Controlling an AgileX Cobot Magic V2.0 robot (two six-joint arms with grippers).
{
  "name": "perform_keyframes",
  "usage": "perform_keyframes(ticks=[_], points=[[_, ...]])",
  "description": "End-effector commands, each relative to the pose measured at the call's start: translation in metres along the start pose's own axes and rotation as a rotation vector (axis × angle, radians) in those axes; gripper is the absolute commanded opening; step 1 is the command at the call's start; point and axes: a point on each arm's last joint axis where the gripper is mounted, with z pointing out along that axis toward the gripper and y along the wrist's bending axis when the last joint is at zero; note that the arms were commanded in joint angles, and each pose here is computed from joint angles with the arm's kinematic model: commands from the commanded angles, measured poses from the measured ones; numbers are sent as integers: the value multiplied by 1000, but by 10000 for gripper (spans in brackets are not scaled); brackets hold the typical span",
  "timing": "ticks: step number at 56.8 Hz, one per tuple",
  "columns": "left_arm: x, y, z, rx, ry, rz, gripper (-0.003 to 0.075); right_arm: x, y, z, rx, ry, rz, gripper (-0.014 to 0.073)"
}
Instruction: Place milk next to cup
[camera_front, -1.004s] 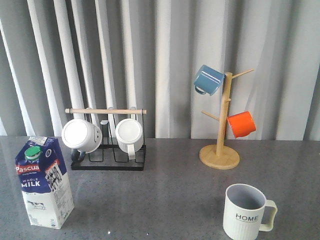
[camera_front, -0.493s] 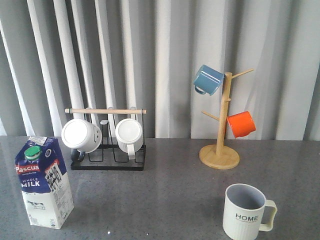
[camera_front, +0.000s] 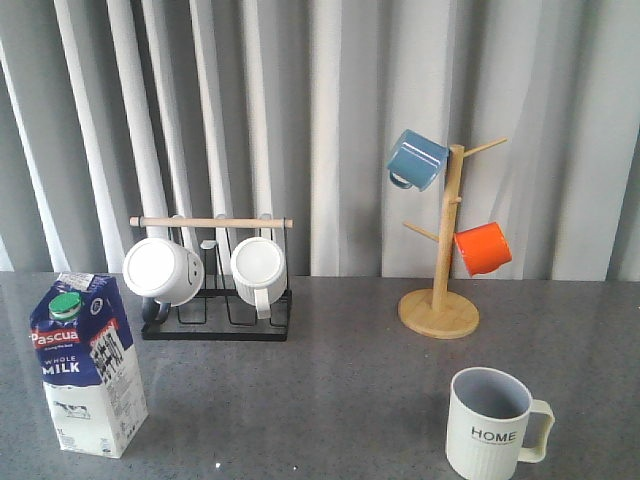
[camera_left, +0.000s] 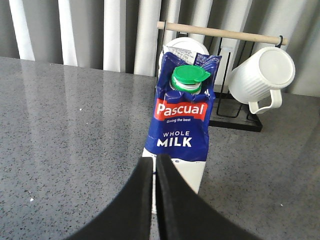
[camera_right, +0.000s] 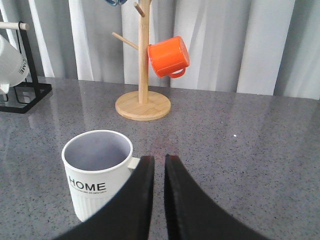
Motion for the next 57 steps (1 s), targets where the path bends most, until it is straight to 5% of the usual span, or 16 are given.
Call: perform_keyframes(ticks=[1,10,18,28,57], points=[[-23,-2,-3,7,-139,-22,54,-17,0,1,-4,-92,-3,161],[-26,-1,-4,4,-173,-62,223,-7,0,9,-2,-1,-42,367],[-28,-1,-4,3,-200,-66,477,1,0,20,-3,59,-40,576],[-30,-1,-4,3,-215,-66,678,3,1,30,-8,48,-32,659],[-29,-1,-4,3,-212,-66,574,21,1,67,-19,72,-38,608]])
